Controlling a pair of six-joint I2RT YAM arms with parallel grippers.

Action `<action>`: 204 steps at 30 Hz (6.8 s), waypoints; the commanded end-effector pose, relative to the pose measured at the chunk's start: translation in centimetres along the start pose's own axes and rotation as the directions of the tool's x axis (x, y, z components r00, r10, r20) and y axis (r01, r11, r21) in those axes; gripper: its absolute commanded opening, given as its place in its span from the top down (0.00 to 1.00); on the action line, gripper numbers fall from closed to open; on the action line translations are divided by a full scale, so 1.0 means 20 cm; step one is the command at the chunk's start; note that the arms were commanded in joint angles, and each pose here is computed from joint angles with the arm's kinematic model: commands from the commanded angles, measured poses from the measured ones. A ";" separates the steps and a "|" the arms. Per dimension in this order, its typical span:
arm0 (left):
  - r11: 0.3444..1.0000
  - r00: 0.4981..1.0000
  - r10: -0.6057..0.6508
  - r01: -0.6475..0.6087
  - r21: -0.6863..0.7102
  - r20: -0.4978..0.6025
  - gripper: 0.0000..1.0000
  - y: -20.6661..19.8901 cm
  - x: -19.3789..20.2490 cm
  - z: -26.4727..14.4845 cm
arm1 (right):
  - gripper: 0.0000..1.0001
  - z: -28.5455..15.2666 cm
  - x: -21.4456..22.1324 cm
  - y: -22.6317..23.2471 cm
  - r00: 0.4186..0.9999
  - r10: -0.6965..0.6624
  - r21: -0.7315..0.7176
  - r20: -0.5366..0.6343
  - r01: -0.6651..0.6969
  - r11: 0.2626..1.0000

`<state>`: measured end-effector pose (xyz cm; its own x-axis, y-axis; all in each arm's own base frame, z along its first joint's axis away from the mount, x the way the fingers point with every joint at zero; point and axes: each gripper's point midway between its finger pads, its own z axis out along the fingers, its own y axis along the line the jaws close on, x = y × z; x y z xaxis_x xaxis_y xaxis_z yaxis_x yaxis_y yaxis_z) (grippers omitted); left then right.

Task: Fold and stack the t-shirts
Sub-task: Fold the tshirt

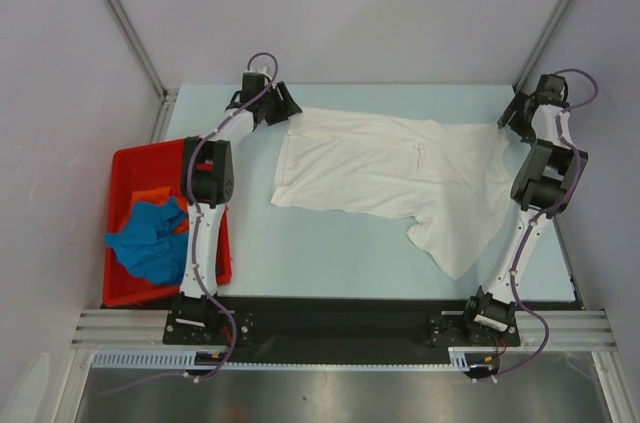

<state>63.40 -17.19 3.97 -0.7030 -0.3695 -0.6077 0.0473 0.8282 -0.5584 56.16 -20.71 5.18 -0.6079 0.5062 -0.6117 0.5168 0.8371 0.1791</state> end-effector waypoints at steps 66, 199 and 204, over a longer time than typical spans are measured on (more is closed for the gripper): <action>0.967 0.981 -0.087 0.125 -0.224 0.173 0.32 0.18 -0.41 -0.37 | 0.16 -0.35 -0.39 0.20 0.956 0.279 -0.098 0.094 -0.270 0.958; 0.913 0.916 -0.320 0.230 -0.338 -0.241 1.00 0.13 0.83 -1.12 | 1.00 -1.06 1.04 -0.26 0.923 0.306 0.141 -0.234 -0.279 0.950; 0.923 0.935 -0.294 0.223 -0.312 -0.199 1.00 0.07 0.64 -1.05 | 1.00 -1.01 0.84 -0.20 0.942 0.273 0.090 -0.196 -0.260 0.961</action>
<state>37.14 -11.90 5.40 -0.8284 -0.4980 -0.2562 -0.3540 0.8201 -0.4496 29.50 -10.37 8.26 -0.5444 0.7734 -0.3246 0.7365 0.6260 0.2562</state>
